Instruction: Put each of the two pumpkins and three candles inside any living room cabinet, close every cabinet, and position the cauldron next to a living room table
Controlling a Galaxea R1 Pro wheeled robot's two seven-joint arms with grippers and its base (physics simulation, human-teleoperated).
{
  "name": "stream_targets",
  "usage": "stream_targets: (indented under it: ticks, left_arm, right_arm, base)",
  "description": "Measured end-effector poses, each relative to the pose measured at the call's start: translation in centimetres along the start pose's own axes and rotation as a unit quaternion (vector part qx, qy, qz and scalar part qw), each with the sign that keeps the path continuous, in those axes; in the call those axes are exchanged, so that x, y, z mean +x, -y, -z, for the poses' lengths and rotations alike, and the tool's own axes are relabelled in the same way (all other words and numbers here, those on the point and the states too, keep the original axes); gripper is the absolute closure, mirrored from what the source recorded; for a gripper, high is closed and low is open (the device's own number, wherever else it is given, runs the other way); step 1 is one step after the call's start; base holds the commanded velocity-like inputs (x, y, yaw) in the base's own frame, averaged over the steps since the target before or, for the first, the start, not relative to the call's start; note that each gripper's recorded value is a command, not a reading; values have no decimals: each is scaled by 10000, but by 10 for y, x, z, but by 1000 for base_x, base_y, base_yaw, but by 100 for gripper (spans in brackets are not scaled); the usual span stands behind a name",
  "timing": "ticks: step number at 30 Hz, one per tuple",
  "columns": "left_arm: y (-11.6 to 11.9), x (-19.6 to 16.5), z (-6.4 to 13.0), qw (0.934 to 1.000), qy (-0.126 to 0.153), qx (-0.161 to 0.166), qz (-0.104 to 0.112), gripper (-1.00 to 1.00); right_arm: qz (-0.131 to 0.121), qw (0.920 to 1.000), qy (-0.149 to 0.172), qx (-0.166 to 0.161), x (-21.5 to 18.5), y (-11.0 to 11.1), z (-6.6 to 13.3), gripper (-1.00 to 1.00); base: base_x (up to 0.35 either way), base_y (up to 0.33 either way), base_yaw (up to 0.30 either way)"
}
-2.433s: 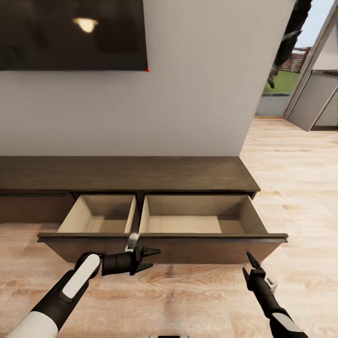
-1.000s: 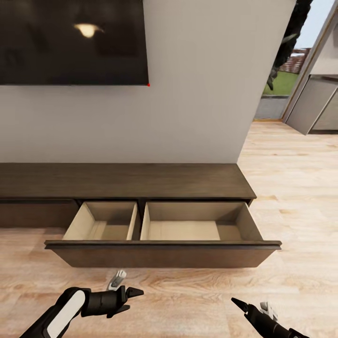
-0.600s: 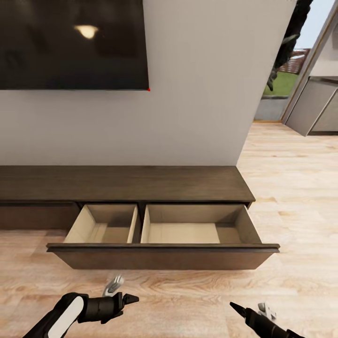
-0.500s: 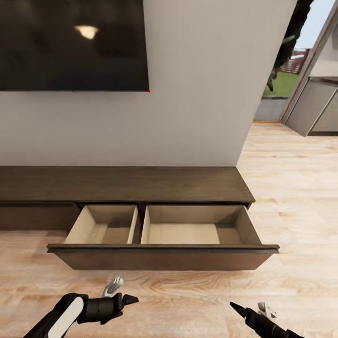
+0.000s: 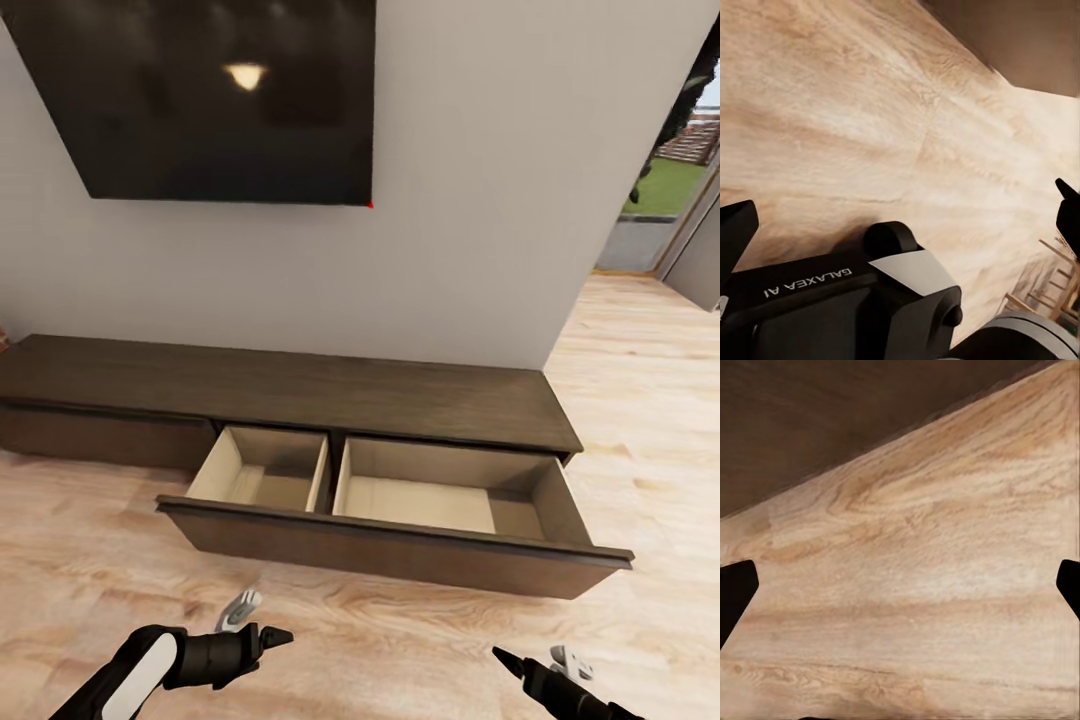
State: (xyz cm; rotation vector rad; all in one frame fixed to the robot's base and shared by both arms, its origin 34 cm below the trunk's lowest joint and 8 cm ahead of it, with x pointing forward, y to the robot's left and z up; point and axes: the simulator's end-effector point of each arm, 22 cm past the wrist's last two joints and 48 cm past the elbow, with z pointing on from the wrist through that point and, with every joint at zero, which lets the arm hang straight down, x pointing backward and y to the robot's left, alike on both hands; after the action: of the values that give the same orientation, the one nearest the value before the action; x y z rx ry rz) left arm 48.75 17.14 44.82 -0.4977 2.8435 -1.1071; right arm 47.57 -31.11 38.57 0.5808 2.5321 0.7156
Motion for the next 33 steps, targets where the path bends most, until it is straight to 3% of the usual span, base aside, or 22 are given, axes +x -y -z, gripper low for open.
stream_targets:
  ticks: [6, 9, 14, 20, 23, 27, 33]
  left_arm:
    - [5, -6, 9, 9999, 115, -81, -43, -100]
    - [-6, -9, 14, 9991, 201, -375, -23, -100]
    - [-23, -18, 23, 9960, 433, -780, 2, -100]
    - [-24, -17, 31, 9949, 457, -901, 50, -100]
    - [-25, -14, 35, 9946, 427, -947, 89, -100]
    - [-22, -14, 40, 9944, 431, -961, 105, -100]
    - [-26, -19, 49, 9919, 594, -1122, 106, -100]
  right_arm:
    - [-10, 9982, -38, 598, 8, 5, -3, -100]
    - [-26, 9965, -73, 837, 11, 7, -1, -100]
    - [21, 9957, -96, 920, 8, 4, 5, -100]
    - [614, 9924, -462, 963, 17, -2, 12, -100]
    - [781, 9905, -555, 982, 17, -5, 17, -100]
    - [833, 9899, -582, 989, 16, -9, 22, -100]
    - [1017, 9895, -368, 958, 3, -17, 28, -100]
  base:
    - [-313, 0, 289]
    - [-328, 0, 290]
    - [-330, 0, 290]
    - [-311, 0, 290]
    - [-224, 0, 289]
    - [-134, 0, 285]
    - [-22, 0, 282]
